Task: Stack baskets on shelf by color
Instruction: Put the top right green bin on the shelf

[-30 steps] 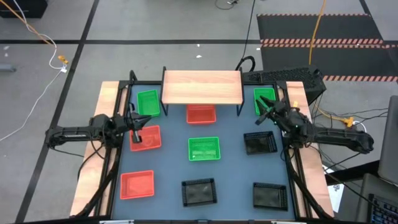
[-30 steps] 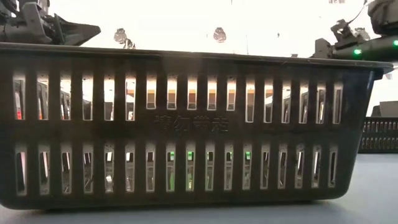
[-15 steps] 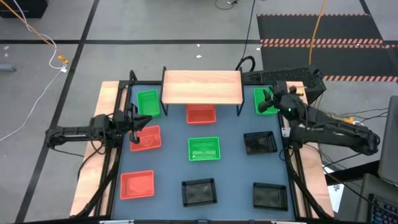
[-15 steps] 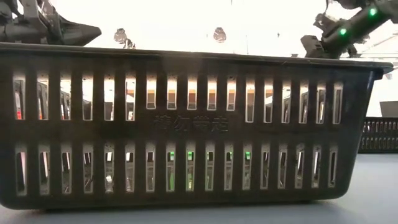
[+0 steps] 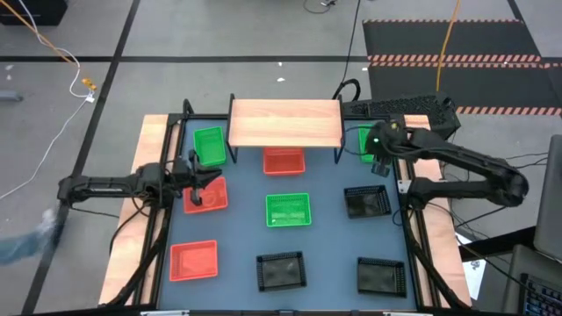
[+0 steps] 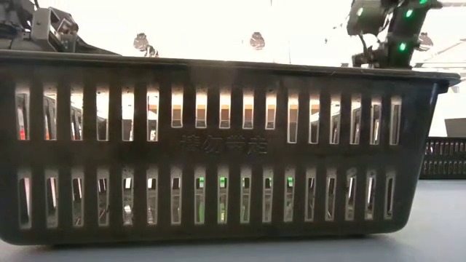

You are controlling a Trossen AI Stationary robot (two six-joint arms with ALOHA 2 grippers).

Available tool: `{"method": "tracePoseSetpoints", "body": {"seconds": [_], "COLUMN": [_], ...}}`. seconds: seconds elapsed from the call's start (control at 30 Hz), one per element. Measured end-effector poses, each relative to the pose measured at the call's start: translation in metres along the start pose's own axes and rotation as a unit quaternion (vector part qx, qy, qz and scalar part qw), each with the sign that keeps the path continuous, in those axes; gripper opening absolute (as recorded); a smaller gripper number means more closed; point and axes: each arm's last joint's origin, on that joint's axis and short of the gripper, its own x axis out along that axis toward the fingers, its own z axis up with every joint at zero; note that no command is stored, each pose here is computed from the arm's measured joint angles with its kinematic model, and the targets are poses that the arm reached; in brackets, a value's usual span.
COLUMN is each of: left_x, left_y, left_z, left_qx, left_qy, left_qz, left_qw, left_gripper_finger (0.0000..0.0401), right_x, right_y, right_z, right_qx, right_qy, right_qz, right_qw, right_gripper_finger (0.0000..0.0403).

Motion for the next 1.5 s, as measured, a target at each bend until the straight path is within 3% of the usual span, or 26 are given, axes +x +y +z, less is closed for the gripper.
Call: {"method": "tracePoseSetpoints", "body": {"seconds": [0.17,0.57,1.23,1.37,1.5], "left_x": [0.002,0.006,0.006,0.006,0.006], "left_y": [0.0,-0.001,-0.003,-0.003,-0.003], "left_z": [-0.004,-0.01,-0.007,-0.007,-0.007], "left_qx": [-0.005,-0.045,-0.03,-0.03,-0.028], "left_qy": [0.019,0.052,0.038,0.038,0.038], "left_qz": [0.002,0.004,-0.008,-0.008,-0.007], "left_qw": [1.0,0.998,0.999,0.999,0.999], "left_gripper_finger": [0.0037,0.0037,0.0037,0.0037,0.0037], "right_x": [0.029,0.053,0.082,0.082,0.082], "right_y": [0.007,0.011,0.025,0.025,0.025], "right_z": [0.0,-0.006,-0.025,-0.025,-0.025], "right_qx": [-0.069,-0.056,-0.042,-0.044,-0.049], "right_qy": [0.015,0.003,0.02,0.02,0.02], "right_qz": [0.072,0.062,0.065,0.065,0.065], "right_qw": [0.995,0.996,0.997,0.997,0.996], "right_gripper_finger": [0.0132,0.0132,0.0131,0.0106,0.0055]}}
